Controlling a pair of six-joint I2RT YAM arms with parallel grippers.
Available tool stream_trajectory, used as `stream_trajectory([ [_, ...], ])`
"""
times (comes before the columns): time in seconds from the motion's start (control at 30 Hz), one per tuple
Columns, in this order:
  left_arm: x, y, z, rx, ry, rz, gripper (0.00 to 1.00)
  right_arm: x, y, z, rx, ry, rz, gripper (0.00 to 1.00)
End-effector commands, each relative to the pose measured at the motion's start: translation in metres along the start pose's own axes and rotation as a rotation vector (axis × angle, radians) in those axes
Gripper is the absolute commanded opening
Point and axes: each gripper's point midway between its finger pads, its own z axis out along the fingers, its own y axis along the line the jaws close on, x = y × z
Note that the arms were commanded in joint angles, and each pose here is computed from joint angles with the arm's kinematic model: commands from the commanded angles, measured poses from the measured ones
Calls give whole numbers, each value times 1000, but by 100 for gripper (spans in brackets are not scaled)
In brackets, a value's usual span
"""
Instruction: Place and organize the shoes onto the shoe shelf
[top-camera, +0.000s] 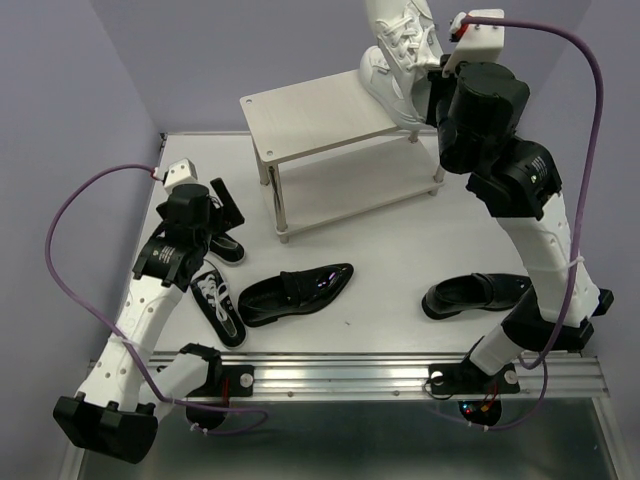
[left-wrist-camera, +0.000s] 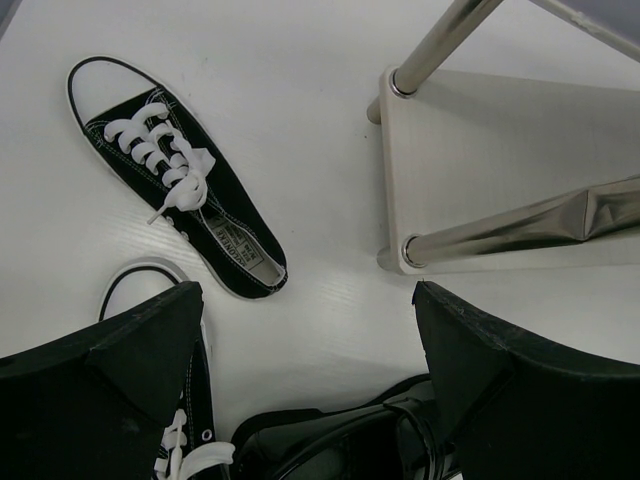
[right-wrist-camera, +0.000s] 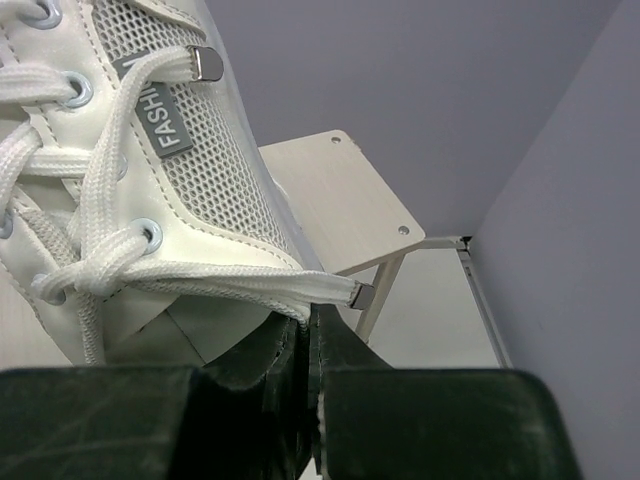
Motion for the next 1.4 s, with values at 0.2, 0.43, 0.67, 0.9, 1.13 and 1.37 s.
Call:
stream_trajectory([
  [0.2,-10,1,-9,14,-45,-22,99,-49,-60,28,147,-164,229,1],
  [0.43,-7,1,-9,16,-36,-19,99,-21,-90,69,179,-128,246,1],
  [0.67,-7,4,-10,5,-34,-17,99,3,-98,110,120,-71,263,1],
  [0.9,0,7,-9,-4,-26,-27,99,20,-100,140,49,-21,281,1],
  [1.13,3,8,-8,-6,-19,-31,99,49,-82,160,-67,77,312,1],
  [1.37,5,9,-6,-12,-13,-33,99,57,-73,160,-124,122,323,1],
])
